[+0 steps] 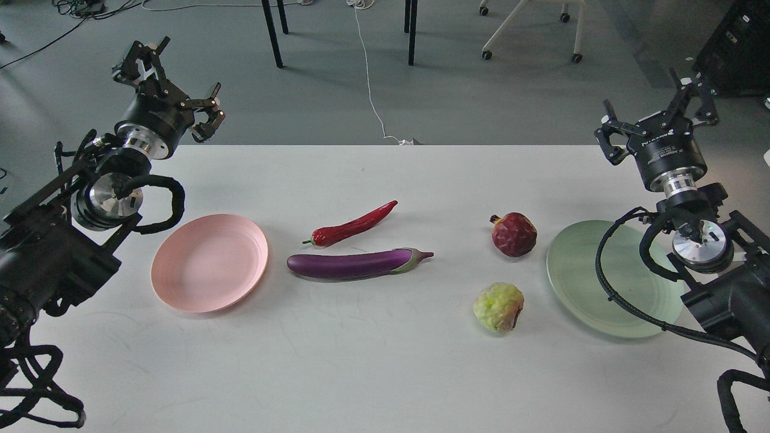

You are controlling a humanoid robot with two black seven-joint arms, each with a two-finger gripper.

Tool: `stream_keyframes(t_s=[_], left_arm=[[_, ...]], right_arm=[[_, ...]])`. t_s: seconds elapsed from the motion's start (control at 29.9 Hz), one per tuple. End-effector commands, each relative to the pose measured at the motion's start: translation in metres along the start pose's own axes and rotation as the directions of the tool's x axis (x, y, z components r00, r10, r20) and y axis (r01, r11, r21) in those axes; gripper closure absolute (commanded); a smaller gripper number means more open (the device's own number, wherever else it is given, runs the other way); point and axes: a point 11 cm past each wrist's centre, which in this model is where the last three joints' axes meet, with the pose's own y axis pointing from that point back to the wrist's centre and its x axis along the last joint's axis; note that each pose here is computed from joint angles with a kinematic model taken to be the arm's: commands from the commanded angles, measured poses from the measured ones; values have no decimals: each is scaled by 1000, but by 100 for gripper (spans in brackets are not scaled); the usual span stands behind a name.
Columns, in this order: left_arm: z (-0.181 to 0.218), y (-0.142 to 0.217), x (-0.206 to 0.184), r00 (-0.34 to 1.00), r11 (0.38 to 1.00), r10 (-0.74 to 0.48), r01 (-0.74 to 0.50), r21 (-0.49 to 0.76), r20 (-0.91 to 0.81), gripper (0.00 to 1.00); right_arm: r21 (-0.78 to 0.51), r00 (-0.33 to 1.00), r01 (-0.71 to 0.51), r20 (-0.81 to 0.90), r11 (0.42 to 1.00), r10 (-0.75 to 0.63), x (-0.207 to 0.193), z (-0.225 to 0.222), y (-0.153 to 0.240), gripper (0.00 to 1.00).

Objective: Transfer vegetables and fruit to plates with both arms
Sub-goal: 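Reach the right gripper to the dark red pomegranate and grasp it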

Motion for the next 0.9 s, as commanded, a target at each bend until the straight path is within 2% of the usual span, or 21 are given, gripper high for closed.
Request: stream_keyframes(t_s=[0.0,0.13,0.23,0.3,0.43,0.6,0.67,0.77,0.87], left_arm=[[0,0,0,1000,1000,-1,1,-10,-5,2],[5,1,0,1000,999,-9,8,-50,-14,2],[9,2,-1,999,998,-35,34,-57,-17,2],[11,2,-1,999,998,-36,35,-61,-14,2],[11,2,0,999,998,-34,34,-60,-13,2],[11,3,0,999,998,-33,32,-57,-15,2],[11,3,1,999,998,-33,32,-56,-12,2],[14,6,6,1000,998,-23,23,-57,-6,2],[17,8,8,1000,998,-22,21,-64,-1,2]], right_arm=[[-12,1000,16,-17,1000,-16,-6,0,-6,1],[-39,993,77,-87,996,-81,-28,-11,-23,1],[-84,959,134,-241,987,-151,-48,-46,-41,1],[-166,913,174,-342,971,-222,-69,-50,-53,1],[-375,764,214,-512,902,-393,-112,-34,-72,1],[-601,497,172,-632,781,-595,-149,-11,-79,1],[-692,344,132,-640,710,-687,-160,1,-75,1],[-793,121,43,-600,608,-791,-168,17,-65,1],[-859,-114,-114,-488,499,-866,-159,31,-52,1]])
